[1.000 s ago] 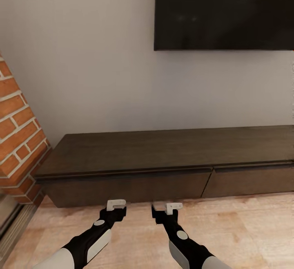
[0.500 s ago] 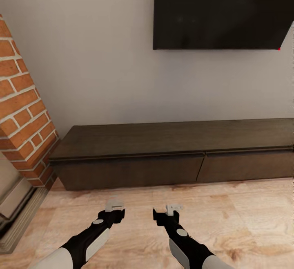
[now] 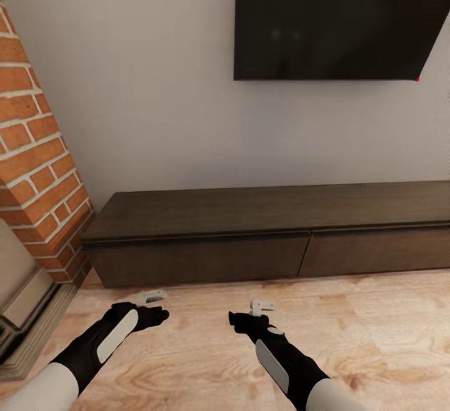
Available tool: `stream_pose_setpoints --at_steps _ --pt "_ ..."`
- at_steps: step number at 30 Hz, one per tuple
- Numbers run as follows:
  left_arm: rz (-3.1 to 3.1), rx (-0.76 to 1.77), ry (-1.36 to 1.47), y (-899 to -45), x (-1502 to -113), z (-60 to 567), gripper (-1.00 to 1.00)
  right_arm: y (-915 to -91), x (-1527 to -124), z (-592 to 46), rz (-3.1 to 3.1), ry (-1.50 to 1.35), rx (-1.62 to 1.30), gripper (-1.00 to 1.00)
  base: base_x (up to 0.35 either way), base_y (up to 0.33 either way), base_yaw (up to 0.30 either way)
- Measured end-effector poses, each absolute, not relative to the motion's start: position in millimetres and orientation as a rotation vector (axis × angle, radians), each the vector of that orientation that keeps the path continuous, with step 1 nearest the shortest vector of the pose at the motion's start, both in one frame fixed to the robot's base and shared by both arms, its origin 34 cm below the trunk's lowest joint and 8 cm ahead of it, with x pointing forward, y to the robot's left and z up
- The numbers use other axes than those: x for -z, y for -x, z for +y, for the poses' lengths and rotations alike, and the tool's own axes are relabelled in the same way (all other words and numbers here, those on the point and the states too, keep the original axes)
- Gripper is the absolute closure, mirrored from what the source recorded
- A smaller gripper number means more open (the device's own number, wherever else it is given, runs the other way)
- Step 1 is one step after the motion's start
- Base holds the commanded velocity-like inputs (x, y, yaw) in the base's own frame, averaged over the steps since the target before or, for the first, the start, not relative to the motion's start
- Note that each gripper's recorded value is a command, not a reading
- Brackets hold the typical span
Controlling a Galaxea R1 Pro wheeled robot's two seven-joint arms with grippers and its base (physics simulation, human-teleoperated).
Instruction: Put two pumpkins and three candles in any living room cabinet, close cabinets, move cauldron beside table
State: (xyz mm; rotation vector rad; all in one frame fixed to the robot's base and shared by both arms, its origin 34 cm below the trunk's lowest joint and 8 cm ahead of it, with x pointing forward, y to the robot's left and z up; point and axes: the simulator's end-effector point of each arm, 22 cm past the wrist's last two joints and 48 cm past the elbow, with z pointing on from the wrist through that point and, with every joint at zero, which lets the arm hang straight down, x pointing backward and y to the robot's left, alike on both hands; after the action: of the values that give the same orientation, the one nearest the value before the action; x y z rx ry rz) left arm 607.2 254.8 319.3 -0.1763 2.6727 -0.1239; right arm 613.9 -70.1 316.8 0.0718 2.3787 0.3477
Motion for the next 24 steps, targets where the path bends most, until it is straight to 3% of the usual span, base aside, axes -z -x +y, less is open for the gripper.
stream_pose_setpoints --at_steps 7,15,24 --pt "2.727 0.122 0.243 -589 -311 266 -1.00 -613 -327 -69 2.383 -0.070 -0.356 -1.00 -0.013 0.000 0.000" --pt "2.737 0.108 0.279 -580 -313 275 -1.00 -607 -336 -65 2.398 -0.164 -0.421 -1.00 -0.246 0.000 0.000" --pt "2.749 0.109 0.307 -564 -311 276 -1.00 -597 -332 -78 2.416 -0.189 -0.392 -1.00 -0.048 0.000 0.000"
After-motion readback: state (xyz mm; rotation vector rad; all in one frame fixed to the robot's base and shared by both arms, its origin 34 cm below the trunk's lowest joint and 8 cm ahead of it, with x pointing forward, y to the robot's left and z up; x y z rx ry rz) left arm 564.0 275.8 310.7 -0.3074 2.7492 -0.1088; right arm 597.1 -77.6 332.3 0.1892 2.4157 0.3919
